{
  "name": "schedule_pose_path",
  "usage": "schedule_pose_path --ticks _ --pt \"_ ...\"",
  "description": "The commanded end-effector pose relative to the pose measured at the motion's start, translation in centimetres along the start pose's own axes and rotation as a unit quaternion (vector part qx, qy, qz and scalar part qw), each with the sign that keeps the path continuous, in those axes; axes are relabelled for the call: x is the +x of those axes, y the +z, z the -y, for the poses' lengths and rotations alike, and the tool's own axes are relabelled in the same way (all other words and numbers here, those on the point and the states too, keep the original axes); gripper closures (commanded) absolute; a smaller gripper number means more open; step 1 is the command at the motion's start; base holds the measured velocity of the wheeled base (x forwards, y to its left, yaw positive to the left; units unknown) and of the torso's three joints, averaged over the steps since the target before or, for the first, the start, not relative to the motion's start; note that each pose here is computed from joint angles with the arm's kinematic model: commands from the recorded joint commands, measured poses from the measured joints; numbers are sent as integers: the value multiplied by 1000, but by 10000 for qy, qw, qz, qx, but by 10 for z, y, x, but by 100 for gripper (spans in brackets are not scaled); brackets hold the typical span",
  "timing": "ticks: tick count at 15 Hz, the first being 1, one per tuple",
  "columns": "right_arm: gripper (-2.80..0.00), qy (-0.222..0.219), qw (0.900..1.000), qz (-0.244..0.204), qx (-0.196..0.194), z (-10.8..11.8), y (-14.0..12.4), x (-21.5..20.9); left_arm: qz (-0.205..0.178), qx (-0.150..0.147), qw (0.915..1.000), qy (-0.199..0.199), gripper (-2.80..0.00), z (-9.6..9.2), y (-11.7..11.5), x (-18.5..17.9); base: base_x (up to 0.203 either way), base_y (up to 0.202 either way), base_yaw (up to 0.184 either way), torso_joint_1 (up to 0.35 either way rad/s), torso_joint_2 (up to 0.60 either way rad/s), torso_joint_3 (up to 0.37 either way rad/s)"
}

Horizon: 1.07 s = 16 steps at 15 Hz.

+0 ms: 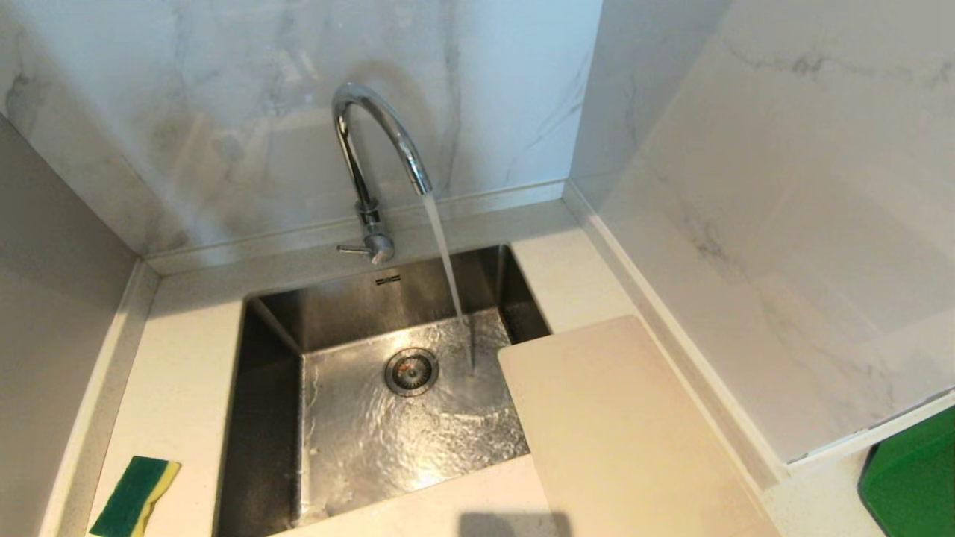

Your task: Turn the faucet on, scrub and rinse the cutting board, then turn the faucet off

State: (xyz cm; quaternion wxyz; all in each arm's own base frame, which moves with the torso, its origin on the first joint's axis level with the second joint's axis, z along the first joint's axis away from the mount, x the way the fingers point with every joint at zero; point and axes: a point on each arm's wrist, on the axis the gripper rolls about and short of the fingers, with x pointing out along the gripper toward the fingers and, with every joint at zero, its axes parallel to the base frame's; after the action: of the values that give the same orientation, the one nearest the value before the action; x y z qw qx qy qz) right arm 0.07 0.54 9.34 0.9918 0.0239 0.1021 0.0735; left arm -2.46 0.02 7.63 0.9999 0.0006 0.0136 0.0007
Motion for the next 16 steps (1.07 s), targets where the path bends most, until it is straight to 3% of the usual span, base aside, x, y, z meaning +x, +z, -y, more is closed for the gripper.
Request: schedule_pose_path --ticks 1,5,7,13,16 --pt "0 253 9997 -48 -30 0 0 0 -10 -6 10000 0 0 0 0 0 0 0 0 0 0 0" --pt "0 147 9997 155 -112 0 -1 -3 -8 -6 10000 6 0 0 0 0 0 0 0 0 0 0" --pt "0 -568 9979 172 -273 4 -6 -2 -2 -6 10000 8 0 0 0 0 0 0 0 0 0 0" --pt "0 -559 9926 812 -703 2 -23 -19 -2 -6 10000 8 0 0 0 0 0 0 0 0 0 0" --pt "0 -630 9919 959 -539 3 -23 -20 -2 -13 10000 8 0 0 0 0 0 0 0 0 0 0"
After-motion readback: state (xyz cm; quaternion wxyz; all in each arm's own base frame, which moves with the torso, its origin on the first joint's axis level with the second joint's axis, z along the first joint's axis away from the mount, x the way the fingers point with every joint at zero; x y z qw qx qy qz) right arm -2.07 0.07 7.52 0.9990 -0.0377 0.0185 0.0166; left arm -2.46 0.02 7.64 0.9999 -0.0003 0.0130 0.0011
